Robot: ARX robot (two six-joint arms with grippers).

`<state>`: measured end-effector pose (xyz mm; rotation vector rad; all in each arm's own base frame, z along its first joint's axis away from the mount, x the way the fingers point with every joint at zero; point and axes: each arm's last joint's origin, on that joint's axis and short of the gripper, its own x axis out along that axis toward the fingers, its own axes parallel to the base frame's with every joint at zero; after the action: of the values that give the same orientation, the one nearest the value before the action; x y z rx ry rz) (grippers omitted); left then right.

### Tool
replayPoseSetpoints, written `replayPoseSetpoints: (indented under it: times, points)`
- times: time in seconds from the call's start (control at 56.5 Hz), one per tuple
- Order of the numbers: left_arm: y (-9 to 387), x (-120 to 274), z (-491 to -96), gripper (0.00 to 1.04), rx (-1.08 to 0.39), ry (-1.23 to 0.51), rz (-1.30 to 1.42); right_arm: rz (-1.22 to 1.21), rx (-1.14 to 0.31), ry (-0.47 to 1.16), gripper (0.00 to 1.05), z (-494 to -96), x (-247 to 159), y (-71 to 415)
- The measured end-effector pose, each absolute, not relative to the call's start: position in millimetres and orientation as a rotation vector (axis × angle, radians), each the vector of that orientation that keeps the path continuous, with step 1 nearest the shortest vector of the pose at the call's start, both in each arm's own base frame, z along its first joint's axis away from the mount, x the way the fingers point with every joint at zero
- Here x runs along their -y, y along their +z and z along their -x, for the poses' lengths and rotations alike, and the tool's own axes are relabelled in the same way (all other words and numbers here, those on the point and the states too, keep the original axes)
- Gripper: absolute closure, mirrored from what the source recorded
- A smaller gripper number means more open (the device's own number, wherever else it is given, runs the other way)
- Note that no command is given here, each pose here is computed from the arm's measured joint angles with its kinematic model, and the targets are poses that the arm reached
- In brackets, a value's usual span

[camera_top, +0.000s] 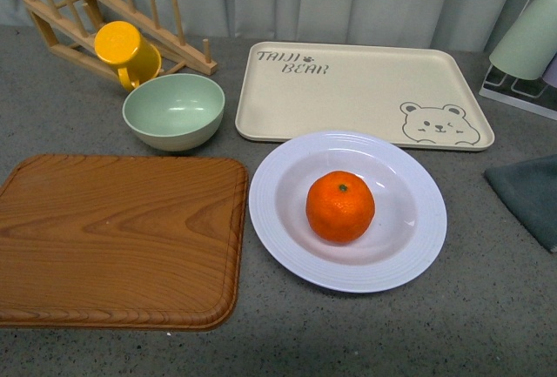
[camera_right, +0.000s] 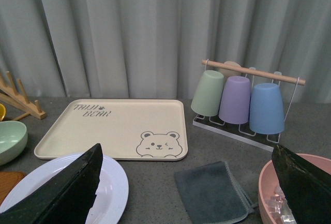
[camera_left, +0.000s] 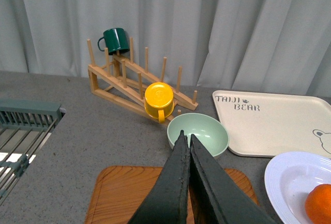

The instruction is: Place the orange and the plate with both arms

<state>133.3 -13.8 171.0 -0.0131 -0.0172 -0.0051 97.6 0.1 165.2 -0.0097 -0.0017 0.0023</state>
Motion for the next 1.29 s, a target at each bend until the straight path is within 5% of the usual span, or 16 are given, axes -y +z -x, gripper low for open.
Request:
replayPoseSetpoints:
  times: [1.08,1.293]
  points:
    - [170.1,0.2,-96.8,1.01,0.017,-0.002,0.008,0.01,0.002,0.003,0.09,-97.6,-0.1,165.2]
    - [170.2,0.2,-96.7,0.59,0.018,-0.003,0.007,0.047,-0.07,-0.014,0.09,-98.6,-0.1,164.3]
